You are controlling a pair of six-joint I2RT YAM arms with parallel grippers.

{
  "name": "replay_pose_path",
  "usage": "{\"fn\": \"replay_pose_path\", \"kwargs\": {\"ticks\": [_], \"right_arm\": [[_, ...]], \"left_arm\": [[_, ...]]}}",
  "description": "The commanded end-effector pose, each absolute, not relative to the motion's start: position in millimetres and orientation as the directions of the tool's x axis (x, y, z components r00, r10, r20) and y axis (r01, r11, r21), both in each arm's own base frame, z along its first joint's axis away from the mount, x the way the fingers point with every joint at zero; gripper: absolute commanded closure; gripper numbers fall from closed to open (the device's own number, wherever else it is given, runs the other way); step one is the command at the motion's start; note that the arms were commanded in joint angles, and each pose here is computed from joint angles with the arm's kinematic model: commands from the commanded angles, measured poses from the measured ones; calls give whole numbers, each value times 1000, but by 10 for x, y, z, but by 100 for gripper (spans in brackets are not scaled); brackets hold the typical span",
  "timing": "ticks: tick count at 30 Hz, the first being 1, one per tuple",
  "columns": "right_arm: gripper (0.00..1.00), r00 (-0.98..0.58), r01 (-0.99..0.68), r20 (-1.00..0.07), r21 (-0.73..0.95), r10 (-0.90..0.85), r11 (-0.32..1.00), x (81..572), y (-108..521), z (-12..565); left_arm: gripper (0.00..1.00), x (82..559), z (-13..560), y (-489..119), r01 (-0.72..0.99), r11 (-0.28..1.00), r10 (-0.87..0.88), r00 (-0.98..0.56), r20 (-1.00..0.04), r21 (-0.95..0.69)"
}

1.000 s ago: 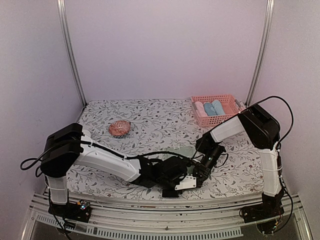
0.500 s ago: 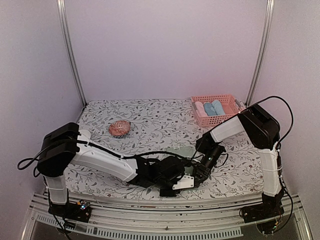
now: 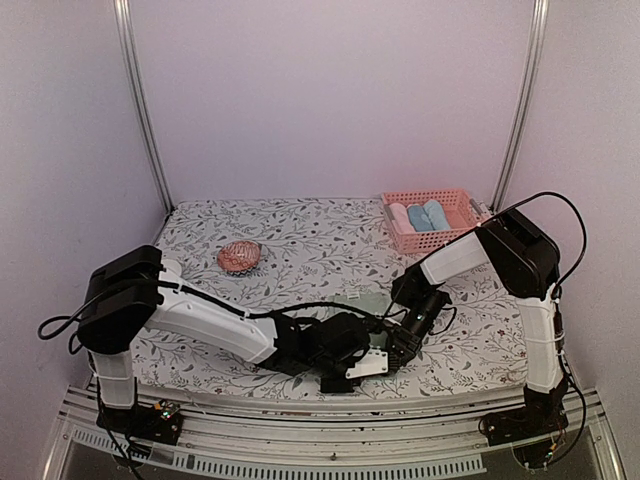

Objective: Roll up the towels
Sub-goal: Roll the towel at the center of the board.

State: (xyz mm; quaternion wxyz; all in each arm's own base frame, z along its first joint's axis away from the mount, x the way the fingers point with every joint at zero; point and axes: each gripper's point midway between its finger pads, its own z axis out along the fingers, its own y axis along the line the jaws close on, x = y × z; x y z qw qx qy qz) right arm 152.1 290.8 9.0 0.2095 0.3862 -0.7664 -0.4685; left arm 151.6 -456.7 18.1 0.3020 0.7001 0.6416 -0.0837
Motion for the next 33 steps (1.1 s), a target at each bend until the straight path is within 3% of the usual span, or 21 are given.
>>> {"fn": "replay_pose_path", "kwargs": {"ticks": [1, 6, 9, 12, 18, 23, 28, 33], "right_arm": [[96, -540, -461, 63, 812, -839, 357, 1416, 2603, -393], [83, -545, -502, -69, 825, -835, 259, 1586, 2731, 19], [72, -570, -552, -180, 807, -801, 211, 1815, 2732, 383], [68, -592, -614, -292, 767, -751, 186, 2069, 2664, 744], [71, -551, -789, -570, 593, -609, 159, 2466, 2462, 1335], [74, -331, -944, -724, 262, -605, 203, 2454, 2349, 1498], [74, -85, -992, -709, -8, -701, 128, 2132, 2434, 1356], [67, 109, -987, -628, -159, -770, -10, 1750, 2755, 1093]], "left_arm": [[74, 1519, 83, -4449, 959, -3, 869, 143, -475, 284], [87, 1433, -89, -4384, 974, -22, 889, 122, -440, 226], [93, 1366, -51, -4384, 985, -18, 880, 96, -466, 169], [96, 1313, -25, -4373, 995, -10, 870, 59, -490, 102], [100, 1269, -7, -4361, 998, 30, 863, -53, -503, -54], [100, 1341, -58, -4379, 948, 120, 850, -252, -462, -296], [100, 1410, -10, -4417, 790, 202, 801, -473, -367, -579], [100, 1505, 40, -4453, 680, 243, 765, -573, -295, -691]]}}
